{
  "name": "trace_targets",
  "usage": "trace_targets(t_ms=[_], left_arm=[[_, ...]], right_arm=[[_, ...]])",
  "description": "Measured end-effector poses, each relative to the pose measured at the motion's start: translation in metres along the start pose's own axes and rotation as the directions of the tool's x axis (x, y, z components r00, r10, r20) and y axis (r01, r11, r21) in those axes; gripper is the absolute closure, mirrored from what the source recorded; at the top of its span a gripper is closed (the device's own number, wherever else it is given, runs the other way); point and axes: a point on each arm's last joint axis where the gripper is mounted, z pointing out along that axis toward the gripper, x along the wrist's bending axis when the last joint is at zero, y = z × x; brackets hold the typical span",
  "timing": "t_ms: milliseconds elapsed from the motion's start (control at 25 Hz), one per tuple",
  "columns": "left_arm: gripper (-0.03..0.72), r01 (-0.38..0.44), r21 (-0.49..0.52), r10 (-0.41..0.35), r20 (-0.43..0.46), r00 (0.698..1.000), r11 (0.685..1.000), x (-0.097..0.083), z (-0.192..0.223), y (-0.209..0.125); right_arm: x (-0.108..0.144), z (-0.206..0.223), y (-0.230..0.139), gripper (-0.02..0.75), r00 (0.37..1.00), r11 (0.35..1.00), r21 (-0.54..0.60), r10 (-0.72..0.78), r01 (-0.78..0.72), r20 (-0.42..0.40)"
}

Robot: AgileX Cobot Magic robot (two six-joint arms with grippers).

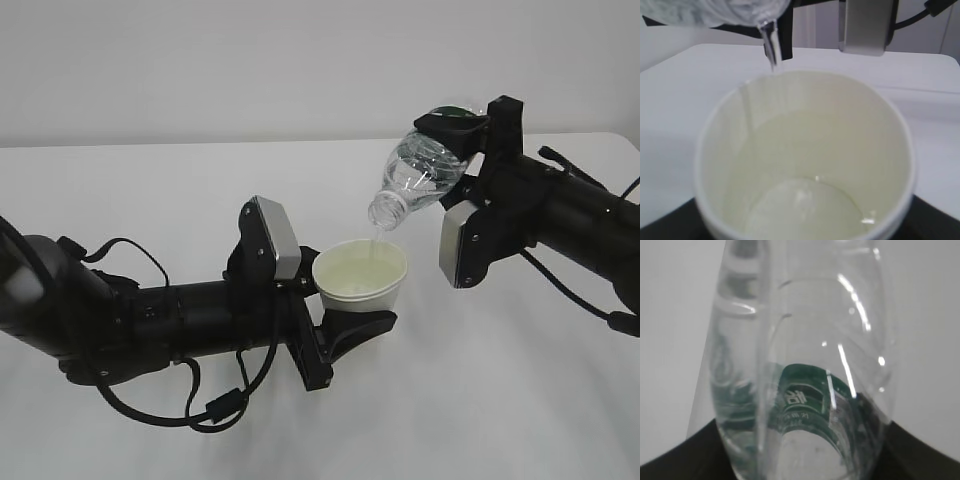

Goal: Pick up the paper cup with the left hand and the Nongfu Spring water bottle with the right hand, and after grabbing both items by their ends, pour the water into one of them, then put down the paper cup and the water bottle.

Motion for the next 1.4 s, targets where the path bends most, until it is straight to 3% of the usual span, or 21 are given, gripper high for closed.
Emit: trace_targets(t_ms=[840,1400], left_arm=[[0.226,0.000,0.000,0.000,0.000,1.000,1.000,0.0000,0.0000,0.0000],[0.226,0.000,0.000,0.000,0.000,1.000,1.000,0.0000,0.0000,0.0000]], right_arm=[[-0.0004,0.0003,0.0008,0.291,1.000,1.000,-0.003,0.000,0.000,0.004],[-0.0019,0.0029,0.0071,0.292,0.993,0.993,-0.015,0.119,-0.119,0.010]])
